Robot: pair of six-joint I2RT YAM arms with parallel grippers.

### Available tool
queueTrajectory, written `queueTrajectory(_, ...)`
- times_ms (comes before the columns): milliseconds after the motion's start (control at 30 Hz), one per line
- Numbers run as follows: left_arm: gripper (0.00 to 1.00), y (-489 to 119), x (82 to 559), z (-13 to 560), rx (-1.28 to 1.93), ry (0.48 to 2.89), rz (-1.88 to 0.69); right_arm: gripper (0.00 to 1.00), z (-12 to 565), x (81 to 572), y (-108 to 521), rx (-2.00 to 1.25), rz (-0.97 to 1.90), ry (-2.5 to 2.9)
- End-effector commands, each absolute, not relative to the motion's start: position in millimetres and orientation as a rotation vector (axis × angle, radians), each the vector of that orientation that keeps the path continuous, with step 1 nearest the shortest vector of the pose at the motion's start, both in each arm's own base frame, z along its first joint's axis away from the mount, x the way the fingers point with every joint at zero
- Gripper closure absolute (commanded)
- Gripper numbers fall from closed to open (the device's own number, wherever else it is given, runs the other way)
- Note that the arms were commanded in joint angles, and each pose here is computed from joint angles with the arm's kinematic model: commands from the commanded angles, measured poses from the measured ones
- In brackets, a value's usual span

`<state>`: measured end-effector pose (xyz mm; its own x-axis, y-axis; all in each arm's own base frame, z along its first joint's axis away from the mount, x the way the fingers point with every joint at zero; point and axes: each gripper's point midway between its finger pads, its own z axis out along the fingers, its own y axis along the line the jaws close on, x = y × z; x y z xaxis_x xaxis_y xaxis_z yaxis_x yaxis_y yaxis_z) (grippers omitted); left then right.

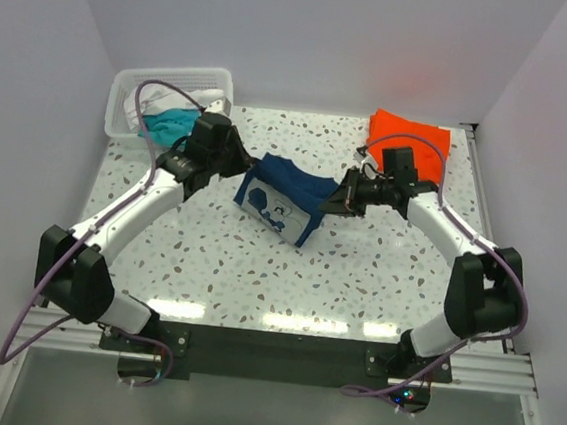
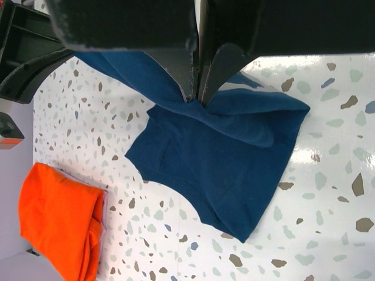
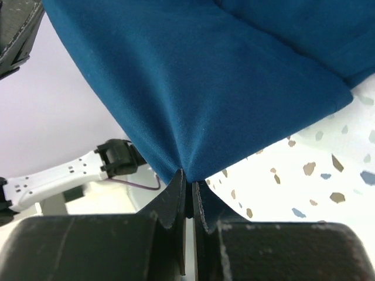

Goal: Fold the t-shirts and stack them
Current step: Fold the tshirt

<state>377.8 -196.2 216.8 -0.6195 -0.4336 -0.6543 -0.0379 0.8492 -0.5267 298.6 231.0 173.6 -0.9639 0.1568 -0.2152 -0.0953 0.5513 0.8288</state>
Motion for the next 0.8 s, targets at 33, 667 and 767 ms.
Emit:
queueTrajectory(33,1.00,-191,421,249,-0.340,2.055,-0.594,1.00,180,323,233,0.070,1.469,2.478)
queueTrajectory(667,1.00,-223,519,149,-0.324,2.235,-0.586,0.85,111,428,209,0.330,1.346,2.510)
queueTrajectory(767,0.74,-229,529,134,-0.314,2.256,-0.589,0.61,106,448,199,0.353,1.280,2.484)
